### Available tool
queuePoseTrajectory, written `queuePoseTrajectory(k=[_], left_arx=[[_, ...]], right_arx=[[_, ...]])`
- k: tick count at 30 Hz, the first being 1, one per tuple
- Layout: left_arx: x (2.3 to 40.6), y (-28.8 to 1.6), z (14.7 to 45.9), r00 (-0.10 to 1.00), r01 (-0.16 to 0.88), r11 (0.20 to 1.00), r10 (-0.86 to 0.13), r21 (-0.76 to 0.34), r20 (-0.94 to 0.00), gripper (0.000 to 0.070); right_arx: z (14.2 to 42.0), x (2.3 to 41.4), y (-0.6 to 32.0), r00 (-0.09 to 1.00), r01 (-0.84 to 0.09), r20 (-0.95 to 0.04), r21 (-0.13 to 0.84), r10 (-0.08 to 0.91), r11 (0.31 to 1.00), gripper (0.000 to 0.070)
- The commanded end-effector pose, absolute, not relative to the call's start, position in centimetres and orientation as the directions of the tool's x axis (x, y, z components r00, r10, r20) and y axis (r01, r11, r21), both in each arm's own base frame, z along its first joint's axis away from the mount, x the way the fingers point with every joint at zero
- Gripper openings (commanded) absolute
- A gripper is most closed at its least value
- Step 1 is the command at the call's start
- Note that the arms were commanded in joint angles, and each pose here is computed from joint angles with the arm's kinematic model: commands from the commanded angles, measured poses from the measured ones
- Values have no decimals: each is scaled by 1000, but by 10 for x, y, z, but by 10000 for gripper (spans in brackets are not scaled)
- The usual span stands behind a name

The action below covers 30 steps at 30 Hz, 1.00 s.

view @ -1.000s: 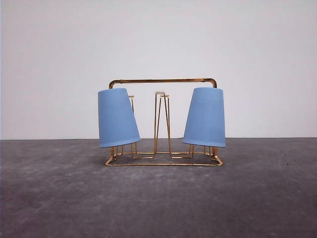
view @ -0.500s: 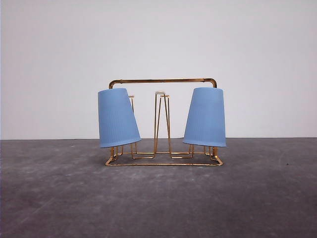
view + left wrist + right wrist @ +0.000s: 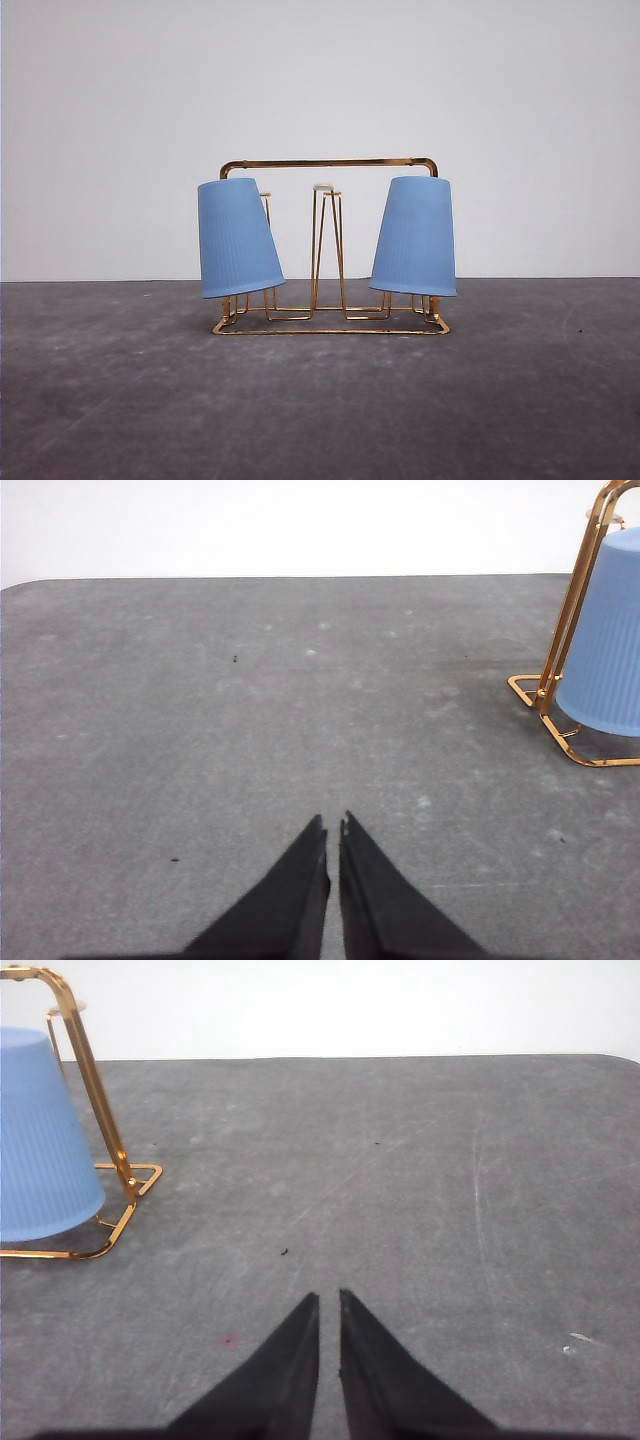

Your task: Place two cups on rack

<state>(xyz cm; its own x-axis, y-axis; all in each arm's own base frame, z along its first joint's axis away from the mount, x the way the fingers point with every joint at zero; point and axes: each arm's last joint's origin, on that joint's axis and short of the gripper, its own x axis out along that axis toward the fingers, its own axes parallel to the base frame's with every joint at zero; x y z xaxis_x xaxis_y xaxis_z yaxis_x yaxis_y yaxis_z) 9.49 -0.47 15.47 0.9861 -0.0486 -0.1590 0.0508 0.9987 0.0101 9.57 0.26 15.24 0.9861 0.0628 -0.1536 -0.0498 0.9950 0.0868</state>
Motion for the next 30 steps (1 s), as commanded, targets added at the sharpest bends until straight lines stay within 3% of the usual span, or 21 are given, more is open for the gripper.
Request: queuePoseTrajectory(k=[1,30], left_arx=[[96,-5,150,983,51,999,-48,14,-176,0],[96,-5,150,983,51,999,-48,14,-176,0]], right_arx=[[152,96,3,987,-48,-148,96,62,994,35],[152,96,3,987,-48,-148,96,62,994,36]])
